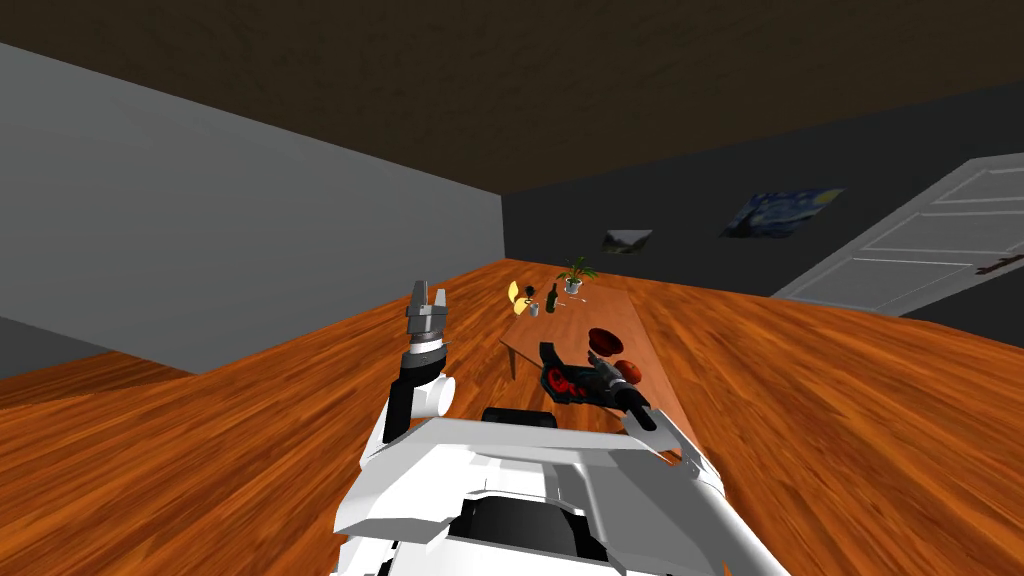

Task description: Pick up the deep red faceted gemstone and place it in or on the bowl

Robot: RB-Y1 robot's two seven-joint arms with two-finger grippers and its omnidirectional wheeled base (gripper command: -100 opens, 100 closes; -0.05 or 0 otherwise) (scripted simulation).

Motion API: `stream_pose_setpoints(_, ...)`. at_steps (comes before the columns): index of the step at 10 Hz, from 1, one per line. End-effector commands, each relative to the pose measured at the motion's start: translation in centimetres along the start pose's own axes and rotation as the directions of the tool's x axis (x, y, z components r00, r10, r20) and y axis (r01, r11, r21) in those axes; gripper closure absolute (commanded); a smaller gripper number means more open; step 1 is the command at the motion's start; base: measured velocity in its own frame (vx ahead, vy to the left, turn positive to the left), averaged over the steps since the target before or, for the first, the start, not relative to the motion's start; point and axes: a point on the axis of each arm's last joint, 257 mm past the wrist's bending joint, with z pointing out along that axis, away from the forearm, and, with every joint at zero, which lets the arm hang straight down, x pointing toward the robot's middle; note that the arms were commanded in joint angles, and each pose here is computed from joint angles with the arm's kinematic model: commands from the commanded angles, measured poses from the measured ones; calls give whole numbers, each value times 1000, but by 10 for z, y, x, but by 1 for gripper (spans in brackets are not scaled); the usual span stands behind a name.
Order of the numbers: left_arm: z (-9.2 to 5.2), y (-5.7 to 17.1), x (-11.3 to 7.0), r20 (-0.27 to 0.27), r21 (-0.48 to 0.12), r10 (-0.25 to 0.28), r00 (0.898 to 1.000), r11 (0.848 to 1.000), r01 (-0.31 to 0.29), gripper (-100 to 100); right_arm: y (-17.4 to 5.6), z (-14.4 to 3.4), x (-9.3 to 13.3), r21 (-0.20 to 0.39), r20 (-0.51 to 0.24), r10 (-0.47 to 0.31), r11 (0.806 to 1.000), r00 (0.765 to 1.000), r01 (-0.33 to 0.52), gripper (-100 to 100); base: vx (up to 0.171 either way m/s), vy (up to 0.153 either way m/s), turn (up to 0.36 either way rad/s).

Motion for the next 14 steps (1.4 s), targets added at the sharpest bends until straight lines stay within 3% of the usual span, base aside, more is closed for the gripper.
stream_pose_setpoints(1, 0, 0, 0, 0, 0, 0, 1000, 1000, 0, 0, -20, -1, 10, 39, -25, -26, 999, 999, 27, -100, 29, 48, 41)
stream_pose_setpoints(3, 0, 0, 0, 0, 0, 0, 1000, 1000, 0, 0, -58, -1, 14, 117, -74, -123, 984, 990, 131, -100, 53, 70, 114)
stream_pose_setpoints(4, 0, 0, 0, 0, 0, 0, 1000, 1000, 0, 0, -66, -3, 20, 132, -87, -121, 983, 989, 132, -100, 43, 58, 41)
stream_pose_setpoints(6, 0, 0, 0, 0, 0, 0, 1000, 1000, 0, 0, -108, -9, 25, 209, -152, -200, 950, 968, 230, -100, 51, 63, 112)
stream_pose_setpoints(7, 0, 0, 0, 0, 0, 0, 1000, 1000, 0, 0, -109, -9, 26, 210, -153, -200, 950, 968, 230, -100, 50, 56, 35)
stream_pose_setpoints(9, 0, 0, 0, 0, 0, 0, 1000, 1000, 0, 0, -146, -17, 28, 273, -217, -262, 909, 940, 316, -100, 46, 59, 91)
stream_pose_setpoints(10, 0, 0, 0, 0, 0, 0, 1000, 1000, 0, 0, -146, -17, 28, 273, -217, -262, 909, 940, 316, -100, 37, 52, 39)
stream_pose_setpoints(13, 0, 0, 0, 0, 0, 0, 1000, 1000, 0, 0, -192, -31, 28, 338, -301, -324, 843, 897, 418, -100, 48, 53, 84)
stream_pose_setpoints(14, 0, 0, 0, 0, 0, 0, 1000, 1000, 0, 0, -192, -31, 28, 338, -301, -324, 843, 897, 418, -100, 40, 39, 23)
